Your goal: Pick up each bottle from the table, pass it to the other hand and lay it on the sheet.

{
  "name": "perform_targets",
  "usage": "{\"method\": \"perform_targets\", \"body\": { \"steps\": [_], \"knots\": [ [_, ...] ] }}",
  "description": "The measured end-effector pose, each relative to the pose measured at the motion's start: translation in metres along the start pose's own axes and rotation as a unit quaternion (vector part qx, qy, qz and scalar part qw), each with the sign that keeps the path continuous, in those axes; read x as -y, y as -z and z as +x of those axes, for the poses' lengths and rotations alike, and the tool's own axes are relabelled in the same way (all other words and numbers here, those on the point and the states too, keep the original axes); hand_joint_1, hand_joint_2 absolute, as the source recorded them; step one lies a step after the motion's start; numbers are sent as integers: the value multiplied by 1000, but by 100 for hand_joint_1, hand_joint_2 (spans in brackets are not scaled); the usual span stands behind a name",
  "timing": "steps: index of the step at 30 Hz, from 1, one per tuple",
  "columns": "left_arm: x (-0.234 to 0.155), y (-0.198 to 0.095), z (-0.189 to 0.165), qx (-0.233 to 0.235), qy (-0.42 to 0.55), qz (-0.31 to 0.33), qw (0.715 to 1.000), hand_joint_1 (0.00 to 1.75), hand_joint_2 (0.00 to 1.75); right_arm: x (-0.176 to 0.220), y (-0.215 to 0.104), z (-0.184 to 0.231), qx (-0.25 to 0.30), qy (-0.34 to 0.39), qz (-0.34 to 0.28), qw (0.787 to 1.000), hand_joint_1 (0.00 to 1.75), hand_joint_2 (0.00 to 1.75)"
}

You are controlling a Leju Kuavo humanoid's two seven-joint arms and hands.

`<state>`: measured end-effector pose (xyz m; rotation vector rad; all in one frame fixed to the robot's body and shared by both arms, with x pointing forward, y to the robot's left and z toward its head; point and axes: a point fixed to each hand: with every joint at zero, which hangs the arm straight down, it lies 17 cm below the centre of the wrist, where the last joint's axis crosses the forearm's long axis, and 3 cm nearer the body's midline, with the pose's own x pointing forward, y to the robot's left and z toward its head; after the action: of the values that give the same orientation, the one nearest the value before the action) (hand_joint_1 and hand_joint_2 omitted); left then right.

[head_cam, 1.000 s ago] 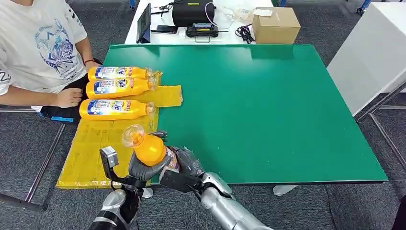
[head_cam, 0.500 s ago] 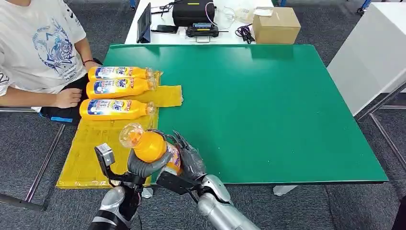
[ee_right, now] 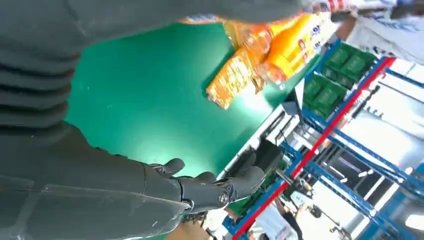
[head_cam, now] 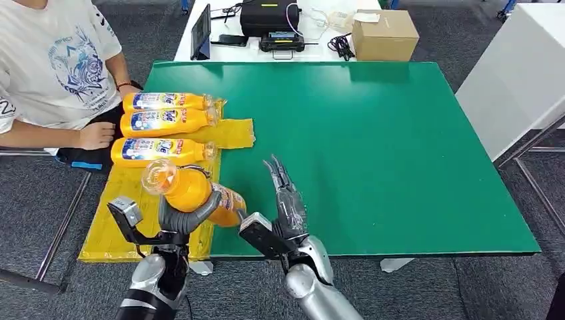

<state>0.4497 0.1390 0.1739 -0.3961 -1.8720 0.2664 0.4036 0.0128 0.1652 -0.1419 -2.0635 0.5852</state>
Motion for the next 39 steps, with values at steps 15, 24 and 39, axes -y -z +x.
{"method": "perform_targets", "body": {
  "steps": [15,24,39],
  "knots": [
    [-30,23,47,177,529,44,829,175,175,64,0,93,133,148,-83,977,0,0],
    [-81,41,13,123,764,-13,633,175,175,105,4,122,167,171,-138,961,0,0],
    [-130,30,-61,2,781,-61,622,175,175,103,-3,121,159,182,-137,961,0,0]
  ]
}}
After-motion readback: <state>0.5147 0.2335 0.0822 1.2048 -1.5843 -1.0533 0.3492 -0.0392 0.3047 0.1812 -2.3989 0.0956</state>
